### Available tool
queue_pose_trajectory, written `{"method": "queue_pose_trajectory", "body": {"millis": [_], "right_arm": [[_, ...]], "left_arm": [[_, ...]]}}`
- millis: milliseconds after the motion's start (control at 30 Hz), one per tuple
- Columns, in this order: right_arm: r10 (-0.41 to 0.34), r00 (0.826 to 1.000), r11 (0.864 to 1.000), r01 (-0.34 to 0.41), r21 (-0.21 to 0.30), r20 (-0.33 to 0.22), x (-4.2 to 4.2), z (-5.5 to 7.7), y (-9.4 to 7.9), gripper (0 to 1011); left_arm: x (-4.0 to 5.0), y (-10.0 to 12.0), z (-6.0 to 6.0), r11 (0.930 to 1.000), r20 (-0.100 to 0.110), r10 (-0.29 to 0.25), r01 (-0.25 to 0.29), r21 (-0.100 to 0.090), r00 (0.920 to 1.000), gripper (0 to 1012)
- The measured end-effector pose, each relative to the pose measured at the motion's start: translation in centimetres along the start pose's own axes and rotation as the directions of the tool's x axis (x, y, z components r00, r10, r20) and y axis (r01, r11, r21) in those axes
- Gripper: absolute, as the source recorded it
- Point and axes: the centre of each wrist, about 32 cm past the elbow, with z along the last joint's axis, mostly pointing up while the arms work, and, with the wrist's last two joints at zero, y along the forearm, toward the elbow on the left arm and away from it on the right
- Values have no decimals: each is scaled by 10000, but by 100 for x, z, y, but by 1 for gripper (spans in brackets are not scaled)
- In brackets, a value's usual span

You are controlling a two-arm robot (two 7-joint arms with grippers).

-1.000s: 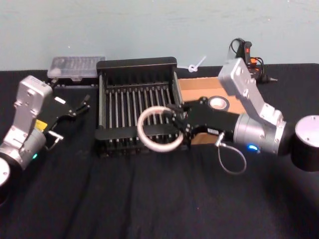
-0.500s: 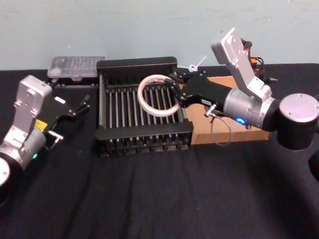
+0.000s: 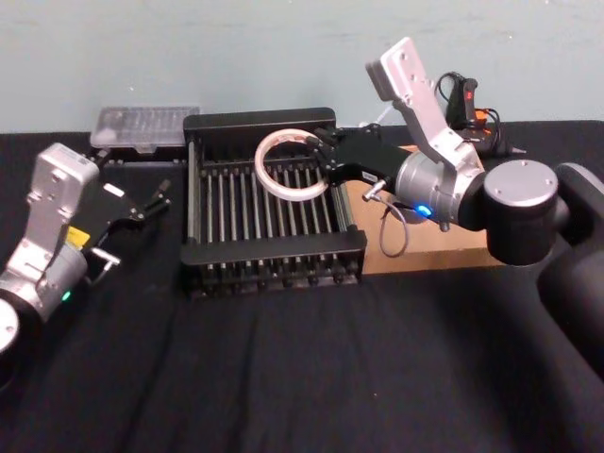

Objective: Pick up the white tape and place it into the black box , Pick up the silver tape and place it into the brown box.

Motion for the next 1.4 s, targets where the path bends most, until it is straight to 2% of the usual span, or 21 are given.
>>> {"method": "queue_pose_trajectory", "body": {"millis": [300, 533, 733, 1067, 1400], "right_arm": [[-202, 9998, 9988, 199, -452, -51, -14, 9, 199, 104], [-172, 9998, 9970, 175, -749, 43, -31, 0, 290, 104], [-122, 9998, 9955, 138, -941, 168, -42, -4, 316, 104], [-113, 9998, 9956, 126, -926, 148, -39, -7, 311, 107], [-111, 9999, 9959, 122, -894, 125, -38, -5, 307, 392]], "left_arm": [[0, 0, 0, 10000, 0, 0, 0, 1, 10000, 1001], [0, 0, 0, 10000, 0, 0, 0, 0, 10000, 1001], [0, 0, 0, 10000, 0, 1, -1, -1, 10000, 1001], [0, 0, 0, 10000, 0, 0, 0, 0, 10000, 1001], [0, 0, 0, 10000, 0, 0, 0, 0, 10000, 1001]]}}
